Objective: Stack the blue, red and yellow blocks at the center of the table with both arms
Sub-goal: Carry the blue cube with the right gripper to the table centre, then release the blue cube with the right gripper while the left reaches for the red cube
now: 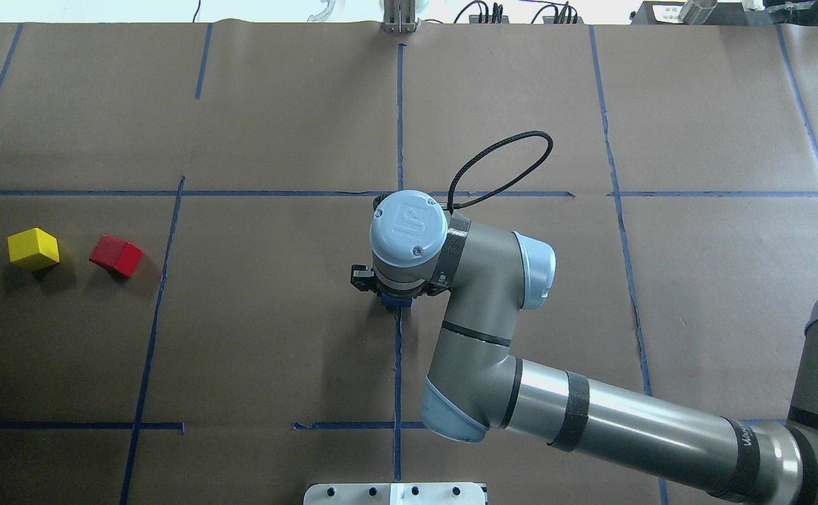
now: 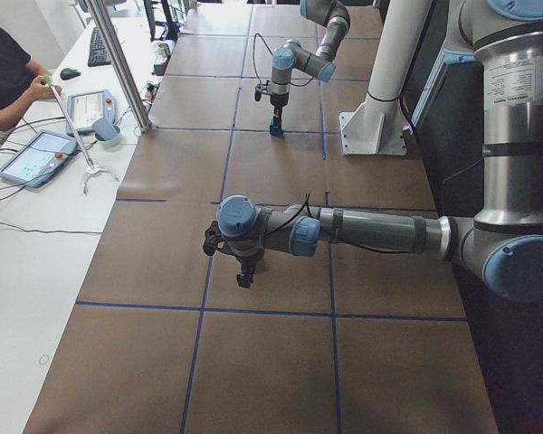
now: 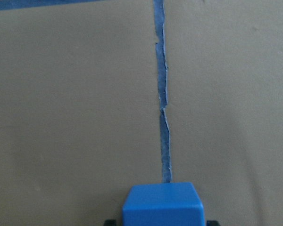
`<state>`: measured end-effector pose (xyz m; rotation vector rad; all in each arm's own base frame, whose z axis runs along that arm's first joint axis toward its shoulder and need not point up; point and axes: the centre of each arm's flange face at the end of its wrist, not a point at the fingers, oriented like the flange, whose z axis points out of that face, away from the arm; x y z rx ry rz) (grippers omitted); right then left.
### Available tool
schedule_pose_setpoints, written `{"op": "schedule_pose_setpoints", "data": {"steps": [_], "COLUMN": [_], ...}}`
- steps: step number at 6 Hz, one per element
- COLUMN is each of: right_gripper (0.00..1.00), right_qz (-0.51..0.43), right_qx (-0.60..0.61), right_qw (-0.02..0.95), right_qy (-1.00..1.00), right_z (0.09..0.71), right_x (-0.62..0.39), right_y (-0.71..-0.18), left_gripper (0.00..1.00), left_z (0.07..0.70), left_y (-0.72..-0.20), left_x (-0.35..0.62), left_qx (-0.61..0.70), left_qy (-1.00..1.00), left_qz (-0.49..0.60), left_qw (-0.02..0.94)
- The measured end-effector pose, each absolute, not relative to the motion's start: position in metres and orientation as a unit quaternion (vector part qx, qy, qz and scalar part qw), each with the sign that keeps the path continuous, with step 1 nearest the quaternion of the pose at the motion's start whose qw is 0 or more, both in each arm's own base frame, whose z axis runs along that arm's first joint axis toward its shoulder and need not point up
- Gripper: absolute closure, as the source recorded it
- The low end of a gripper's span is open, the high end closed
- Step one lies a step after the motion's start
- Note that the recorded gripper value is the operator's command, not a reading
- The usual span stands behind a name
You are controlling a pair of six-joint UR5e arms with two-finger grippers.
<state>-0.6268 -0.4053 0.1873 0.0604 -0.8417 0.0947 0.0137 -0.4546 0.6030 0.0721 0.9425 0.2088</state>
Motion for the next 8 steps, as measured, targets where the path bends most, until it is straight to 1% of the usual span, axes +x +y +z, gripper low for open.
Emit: {"op": "schedule_pose_setpoints", "data": {"steps": [2, 3, 5, 6, 8], "right_gripper": [0.0, 0.0, 0.0, 0.0, 0.0], "right_qz": [0.053, 0.062, 0.084, 0.077, 0.069], "right_qx": [0.042, 0.04, 0.008, 0.007, 0.01], "right_qw": [0.896, 0.887, 0.876, 0.881, 0.89], "right_qy": [-0.438, -0.456, -0.474, -0.468, -0.451], "right_z": [0.174, 0.181, 0.227, 0.254, 0.287], "right_x": [-0.58, -0.53, -0.412, -0.378, -0.356], "right_y": [-0.409, -0.416, -0.438, -0.442, -0.444], "left_gripper": [0.0, 0.0, 0.0, 0.0, 0.0], "left_z": [0.582, 0.573, 0.55, 0.537, 0.507], "left_y": [-0.457, -0.458, -0.454, -0.449, -0.449], "left_x": [0.018, 0.03, 0.103, 0.157, 0.25], "left_qx": [0.041, 0.046, 0.035, 0.06, 0.104], "left_qy": [0.454, 0.457, 0.464, 0.447, 0.428], "left_qz": [0.078, 0.074, 0.053, 0.077, 0.141], "left_qw": [0.887, 0.885, 0.884, 0.889, 0.886]}}
